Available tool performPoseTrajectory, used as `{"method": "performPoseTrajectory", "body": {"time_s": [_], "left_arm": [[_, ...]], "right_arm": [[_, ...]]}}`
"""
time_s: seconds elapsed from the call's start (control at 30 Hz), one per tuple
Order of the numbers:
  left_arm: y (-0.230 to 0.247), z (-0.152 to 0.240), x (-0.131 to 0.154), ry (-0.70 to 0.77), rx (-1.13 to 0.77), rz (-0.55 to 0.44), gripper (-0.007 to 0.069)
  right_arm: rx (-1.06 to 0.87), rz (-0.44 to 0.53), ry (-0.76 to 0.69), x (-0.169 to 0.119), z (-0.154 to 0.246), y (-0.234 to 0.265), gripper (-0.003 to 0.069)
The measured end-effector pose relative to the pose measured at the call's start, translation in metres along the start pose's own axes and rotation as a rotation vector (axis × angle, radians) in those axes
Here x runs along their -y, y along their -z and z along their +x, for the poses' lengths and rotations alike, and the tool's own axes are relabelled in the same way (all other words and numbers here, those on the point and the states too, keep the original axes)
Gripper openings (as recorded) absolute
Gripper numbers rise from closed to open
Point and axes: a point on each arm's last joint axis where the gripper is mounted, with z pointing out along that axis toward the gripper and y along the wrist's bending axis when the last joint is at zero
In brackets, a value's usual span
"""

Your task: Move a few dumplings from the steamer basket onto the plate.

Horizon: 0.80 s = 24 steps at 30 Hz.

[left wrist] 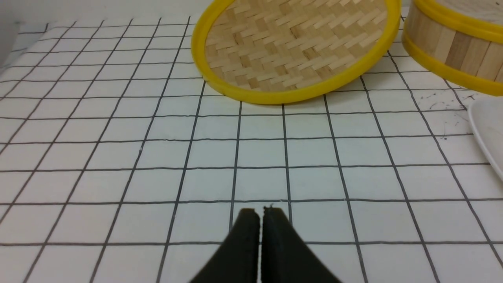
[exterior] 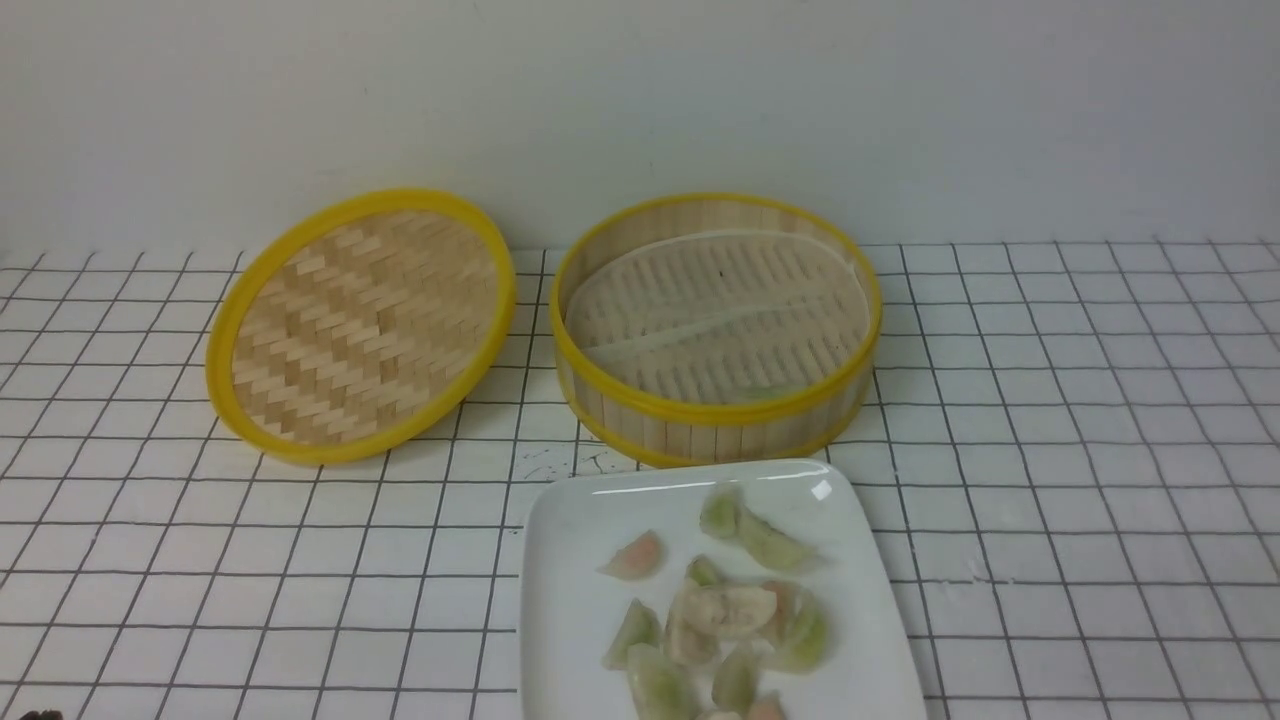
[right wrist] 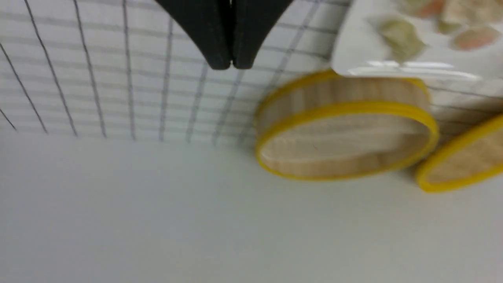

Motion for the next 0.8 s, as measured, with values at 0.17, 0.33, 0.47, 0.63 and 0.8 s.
{"method": "performPoseTrajectory", "body": {"time_s": [0.17,0.33,0.47,0.63,0.8], "left_arm": [[0.000,0.000,0.000,0.000,0.000,0.000,-0.0006],[0.000,0.000,0.000,0.000,0.000,0.000,-0.0006],[0.000,0.000,0.000,0.000,0.000,0.000,-0.0006],[0.000,0.000,0.000,0.000,0.000,0.000,-0.0006],[0.000,0.000,0.000,0.000,0.000,0.000,-0.0006]], "right_arm": [[-0.079,0.108,-0.018,0.007,0.025,-0.006,-0.0010],[-0.078,0.121,-0.020,0.007,0.025,-0.006,-0.0010],[-0.078,0.121,-0.021,0.007,0.025,-0.006,-0.0010],[-0.078,0.121,-0.022,0.007,0.025,-0.006,-0.0010],[-0.078,0.121,-0.022,0.007,0.025,-0.006,-0.0010]]}}
